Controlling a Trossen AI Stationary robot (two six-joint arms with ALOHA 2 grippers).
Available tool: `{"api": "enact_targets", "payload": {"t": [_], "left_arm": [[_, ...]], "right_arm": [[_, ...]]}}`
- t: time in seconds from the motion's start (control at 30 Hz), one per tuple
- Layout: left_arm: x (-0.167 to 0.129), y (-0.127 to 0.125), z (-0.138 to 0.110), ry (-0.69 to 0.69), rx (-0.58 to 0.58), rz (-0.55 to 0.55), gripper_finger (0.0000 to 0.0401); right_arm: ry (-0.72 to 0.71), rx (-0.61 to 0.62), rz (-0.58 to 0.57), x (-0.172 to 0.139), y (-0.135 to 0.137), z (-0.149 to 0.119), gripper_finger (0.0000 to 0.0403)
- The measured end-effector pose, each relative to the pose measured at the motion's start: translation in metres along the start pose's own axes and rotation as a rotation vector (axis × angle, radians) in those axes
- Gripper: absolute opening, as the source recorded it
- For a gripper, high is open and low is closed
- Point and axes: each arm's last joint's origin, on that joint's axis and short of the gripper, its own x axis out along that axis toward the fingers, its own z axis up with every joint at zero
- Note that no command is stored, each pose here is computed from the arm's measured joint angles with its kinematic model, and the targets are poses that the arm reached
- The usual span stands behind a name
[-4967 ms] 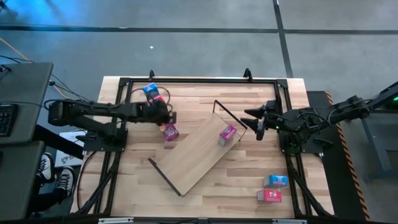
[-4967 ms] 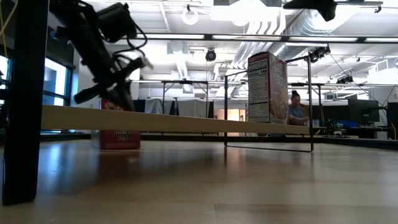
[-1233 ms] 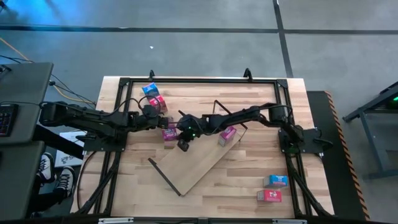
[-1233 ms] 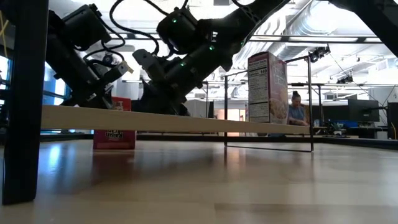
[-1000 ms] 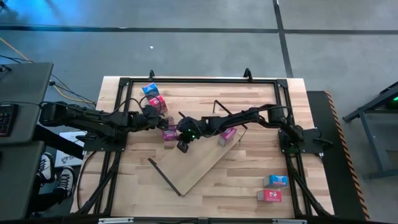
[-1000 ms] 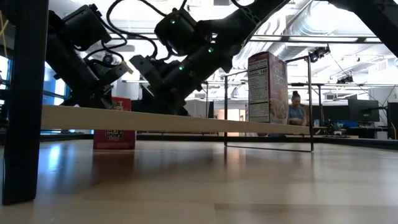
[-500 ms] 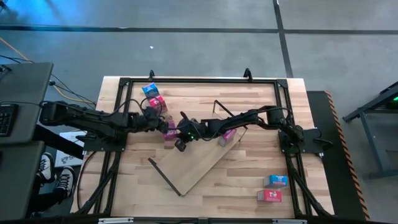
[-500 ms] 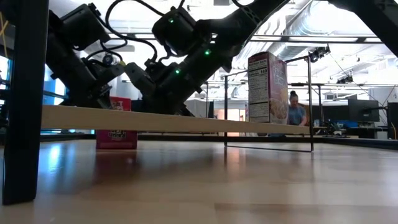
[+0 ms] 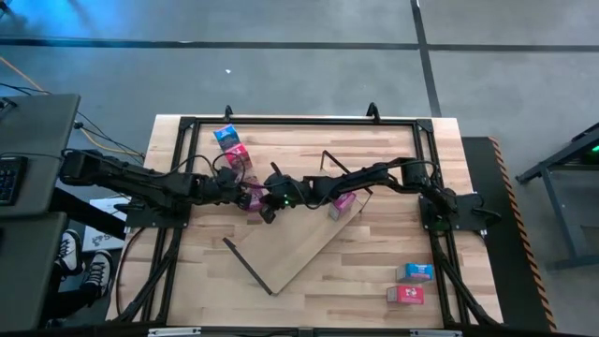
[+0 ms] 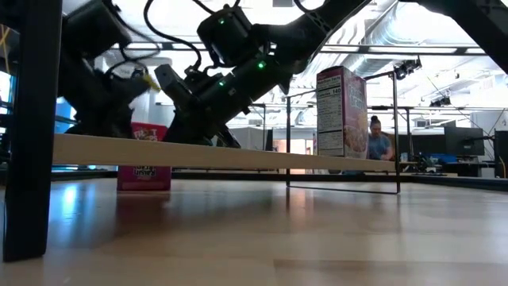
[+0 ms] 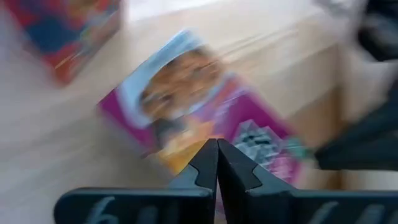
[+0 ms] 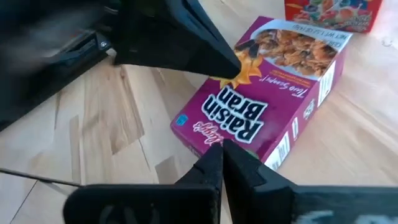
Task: Stack cereal on shelf
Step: Put the purple cereal box on the shelf aligned with the other purple cereal box
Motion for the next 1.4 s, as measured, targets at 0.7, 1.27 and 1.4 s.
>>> {"api": "enact_targets", "payload": {"t": [0.7, 1.27, 1.4], "left_arm": [[0.015, 0.017, 0.021, -0.036, 0.187, 0.242, 0.0000], [0.028, 0.006, 0.001, 0.052, 0.131, 0.217, 0.0000], [0.027, 0.005, -0.002, 0.044, 0.103, 0.217, 0.0000]], "right_arm": [[0.106, -0.011, 0.043, -0.001, 0.004, -0.009, 0.0000], [0.181, -0.032, 0.045, -0.005, 0.012, -0.020, 0.0000], [0.198, -0.038, 0.024, -0.005, 0.011, -0.021, 0.0000]]}}
